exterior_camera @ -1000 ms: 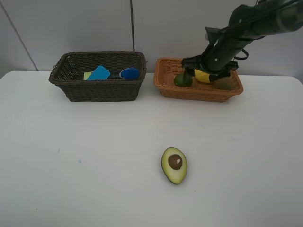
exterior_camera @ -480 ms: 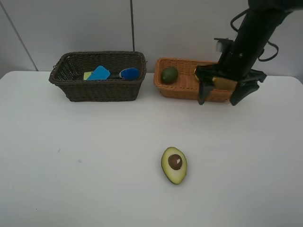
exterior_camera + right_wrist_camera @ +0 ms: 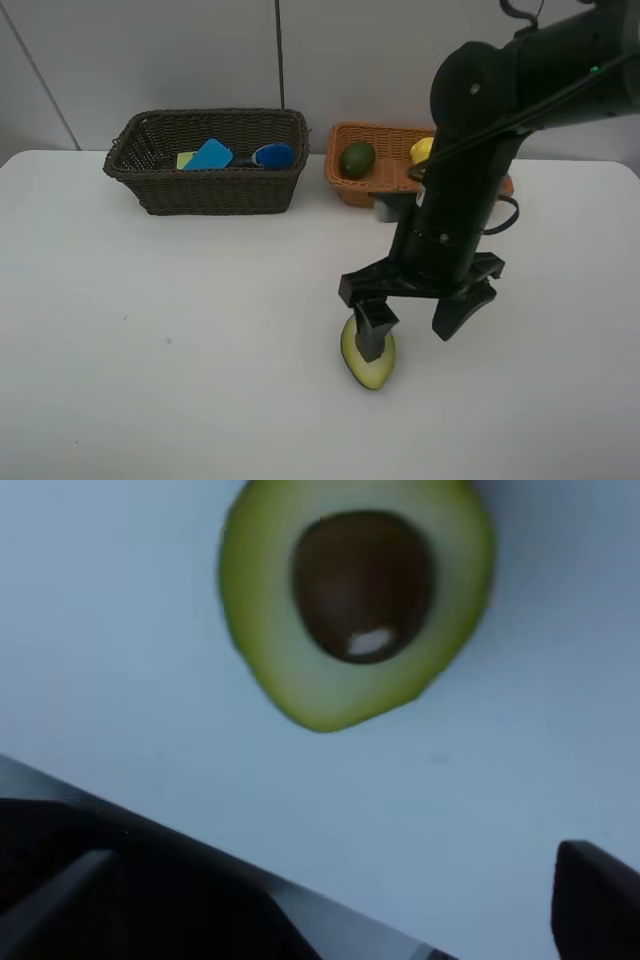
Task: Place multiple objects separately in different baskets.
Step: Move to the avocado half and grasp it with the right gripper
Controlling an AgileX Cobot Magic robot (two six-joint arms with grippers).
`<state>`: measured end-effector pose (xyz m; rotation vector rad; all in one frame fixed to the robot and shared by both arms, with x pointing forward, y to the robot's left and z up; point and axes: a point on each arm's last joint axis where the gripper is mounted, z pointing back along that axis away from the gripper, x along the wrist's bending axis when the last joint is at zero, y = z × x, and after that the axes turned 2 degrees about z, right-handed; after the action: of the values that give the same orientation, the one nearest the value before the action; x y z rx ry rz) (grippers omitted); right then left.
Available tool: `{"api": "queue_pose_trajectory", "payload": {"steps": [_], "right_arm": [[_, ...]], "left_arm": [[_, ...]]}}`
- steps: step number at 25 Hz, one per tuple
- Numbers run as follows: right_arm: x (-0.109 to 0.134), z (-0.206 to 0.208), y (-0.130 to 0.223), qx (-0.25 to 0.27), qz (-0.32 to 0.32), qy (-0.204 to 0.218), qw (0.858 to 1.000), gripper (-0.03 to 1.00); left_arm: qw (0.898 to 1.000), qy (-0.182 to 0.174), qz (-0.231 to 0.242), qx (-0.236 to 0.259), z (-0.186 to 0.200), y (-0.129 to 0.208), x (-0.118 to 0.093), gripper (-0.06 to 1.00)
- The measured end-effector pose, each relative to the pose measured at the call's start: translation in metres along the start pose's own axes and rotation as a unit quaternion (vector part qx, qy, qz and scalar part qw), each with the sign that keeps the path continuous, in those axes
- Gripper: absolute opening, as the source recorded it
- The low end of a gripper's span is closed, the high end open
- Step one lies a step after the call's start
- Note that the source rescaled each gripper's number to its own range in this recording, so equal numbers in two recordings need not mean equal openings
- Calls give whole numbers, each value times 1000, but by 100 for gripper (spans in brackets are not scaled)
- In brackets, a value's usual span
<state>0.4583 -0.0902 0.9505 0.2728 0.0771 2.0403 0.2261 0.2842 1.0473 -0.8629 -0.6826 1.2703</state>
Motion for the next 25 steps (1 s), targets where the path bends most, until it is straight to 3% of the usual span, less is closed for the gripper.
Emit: {"api": "queue_pose_trajectory", "payload": {"steps": [4,7,11,16,25], "right_arm": [[29,-7,1,-40,11,-13,999,100],[32,-7,-4,-73,-5,-20,997,100],[27,-6,-10,-109,-31,1,994,100],[20,-14,-15,-114,-50,41,991,100],[19,-28,-26,-130,-50,43,989,100]], "left_arm": [[1000,0,0,0,0,0,0,100],[1000,0,0,0,0,0,0,100],[1000,0,0,0,0,0,0,100],[1000,0,0,0,0,0,0,100],[1000,0,0,0,0,0,0,100]]}}
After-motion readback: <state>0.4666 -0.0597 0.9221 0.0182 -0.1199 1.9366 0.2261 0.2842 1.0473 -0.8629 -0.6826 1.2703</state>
